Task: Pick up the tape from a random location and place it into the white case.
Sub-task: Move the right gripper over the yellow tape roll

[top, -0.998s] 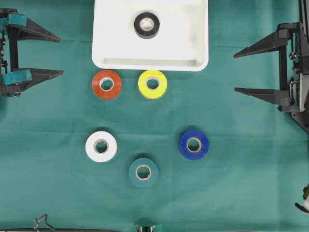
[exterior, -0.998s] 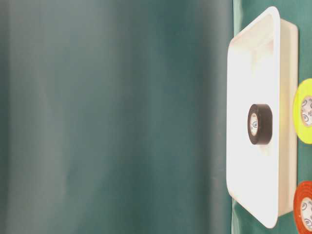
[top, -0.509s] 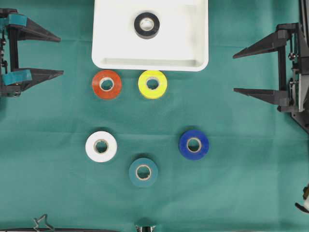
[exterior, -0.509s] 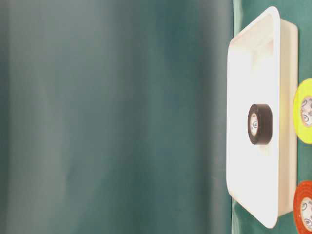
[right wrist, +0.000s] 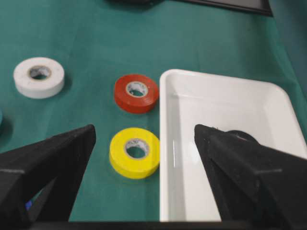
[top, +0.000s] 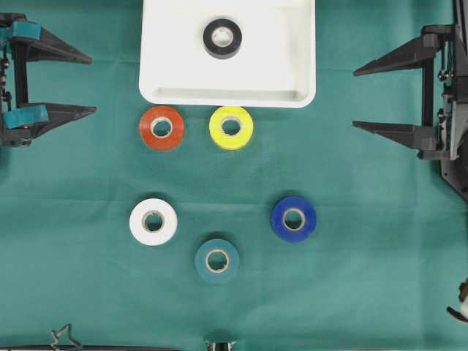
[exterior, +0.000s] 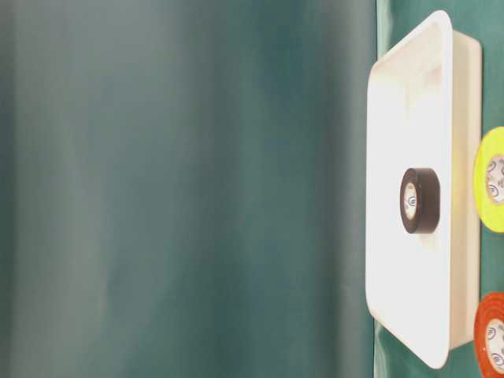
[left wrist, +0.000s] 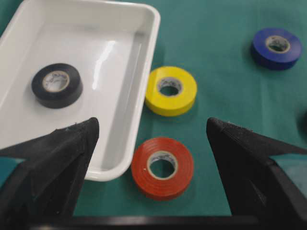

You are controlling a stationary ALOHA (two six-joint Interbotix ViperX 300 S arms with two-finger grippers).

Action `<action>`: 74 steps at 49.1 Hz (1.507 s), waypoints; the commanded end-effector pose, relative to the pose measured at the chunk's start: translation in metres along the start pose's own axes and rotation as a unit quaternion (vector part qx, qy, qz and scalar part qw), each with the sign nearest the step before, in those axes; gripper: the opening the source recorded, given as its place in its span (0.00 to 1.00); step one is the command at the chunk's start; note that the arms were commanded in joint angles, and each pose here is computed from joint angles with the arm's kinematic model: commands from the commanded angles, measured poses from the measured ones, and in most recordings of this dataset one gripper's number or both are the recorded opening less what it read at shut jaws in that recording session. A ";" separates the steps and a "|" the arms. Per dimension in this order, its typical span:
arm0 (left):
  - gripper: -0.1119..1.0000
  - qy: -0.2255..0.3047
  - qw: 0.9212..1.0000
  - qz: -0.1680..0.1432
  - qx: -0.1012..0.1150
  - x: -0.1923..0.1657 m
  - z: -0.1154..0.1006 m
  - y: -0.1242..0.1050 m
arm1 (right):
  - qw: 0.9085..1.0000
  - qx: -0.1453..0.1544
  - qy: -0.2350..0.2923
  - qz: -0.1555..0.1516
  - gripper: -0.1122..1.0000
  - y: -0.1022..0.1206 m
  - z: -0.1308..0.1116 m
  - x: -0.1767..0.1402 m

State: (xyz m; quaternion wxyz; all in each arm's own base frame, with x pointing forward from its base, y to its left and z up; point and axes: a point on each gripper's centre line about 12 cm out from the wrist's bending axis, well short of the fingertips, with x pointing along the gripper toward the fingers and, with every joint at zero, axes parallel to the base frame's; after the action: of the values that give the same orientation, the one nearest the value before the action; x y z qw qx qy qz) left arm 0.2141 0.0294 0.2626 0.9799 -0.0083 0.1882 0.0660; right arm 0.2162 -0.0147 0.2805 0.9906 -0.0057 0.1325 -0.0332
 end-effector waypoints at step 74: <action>0.96 0.000 1.000 -0.001 -0.009 0.002 0.003 0.000 | 0.998 0.016 0.058 0.001 0.93 -0.001 0.068 0.169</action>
State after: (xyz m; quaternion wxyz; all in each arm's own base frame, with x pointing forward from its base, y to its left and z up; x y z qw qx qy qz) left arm 0.2149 0.0295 0.2605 0.9786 -0.0170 0.1936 0.0674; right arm 0.3949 -0.0264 0.2891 0.9798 0.0033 0.1973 -0.0328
